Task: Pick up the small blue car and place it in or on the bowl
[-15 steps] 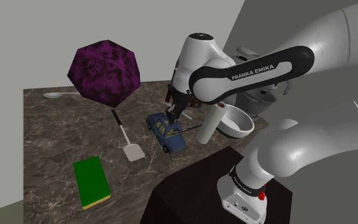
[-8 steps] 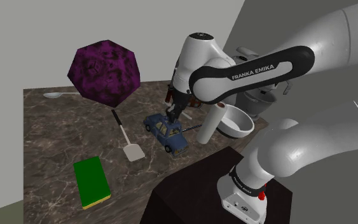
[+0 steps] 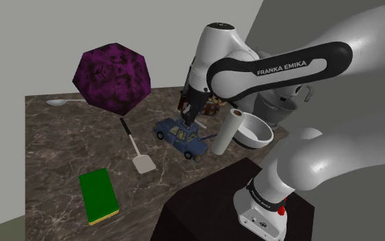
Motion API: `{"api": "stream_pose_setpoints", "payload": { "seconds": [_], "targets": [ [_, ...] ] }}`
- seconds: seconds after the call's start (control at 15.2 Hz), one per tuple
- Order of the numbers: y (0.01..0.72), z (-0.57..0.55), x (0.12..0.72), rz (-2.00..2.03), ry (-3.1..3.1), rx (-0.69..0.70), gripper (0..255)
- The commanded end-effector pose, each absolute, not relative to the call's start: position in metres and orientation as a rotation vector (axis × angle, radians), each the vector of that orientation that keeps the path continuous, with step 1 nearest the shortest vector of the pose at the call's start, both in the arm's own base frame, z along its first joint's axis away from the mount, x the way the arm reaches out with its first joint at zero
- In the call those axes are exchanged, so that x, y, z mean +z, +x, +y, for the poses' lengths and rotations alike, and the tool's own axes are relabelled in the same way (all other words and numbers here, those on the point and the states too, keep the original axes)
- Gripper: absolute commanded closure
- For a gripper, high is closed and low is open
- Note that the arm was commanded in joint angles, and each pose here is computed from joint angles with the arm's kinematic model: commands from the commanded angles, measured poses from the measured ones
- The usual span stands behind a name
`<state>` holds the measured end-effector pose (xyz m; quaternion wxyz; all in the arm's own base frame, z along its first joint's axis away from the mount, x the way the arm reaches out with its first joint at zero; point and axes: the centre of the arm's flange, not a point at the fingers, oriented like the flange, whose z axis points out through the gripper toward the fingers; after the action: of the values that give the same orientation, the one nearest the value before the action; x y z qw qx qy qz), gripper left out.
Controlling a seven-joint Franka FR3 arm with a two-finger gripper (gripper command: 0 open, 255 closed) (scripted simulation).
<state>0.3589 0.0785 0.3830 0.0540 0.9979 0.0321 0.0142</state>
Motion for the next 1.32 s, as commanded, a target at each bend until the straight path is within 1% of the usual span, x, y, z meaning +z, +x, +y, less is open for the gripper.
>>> {"api": "stream_pose_setpoints", "payload": {
  "seconds": [0.0, 1.25],
  "targets": [
    [0.359, 0.079, 0.394, 0.097, 3.032, 0.044, 255],
    [0.359, 0.079, 0.494, 0.097, 3.032, 0.044, 255]
  ]
}}
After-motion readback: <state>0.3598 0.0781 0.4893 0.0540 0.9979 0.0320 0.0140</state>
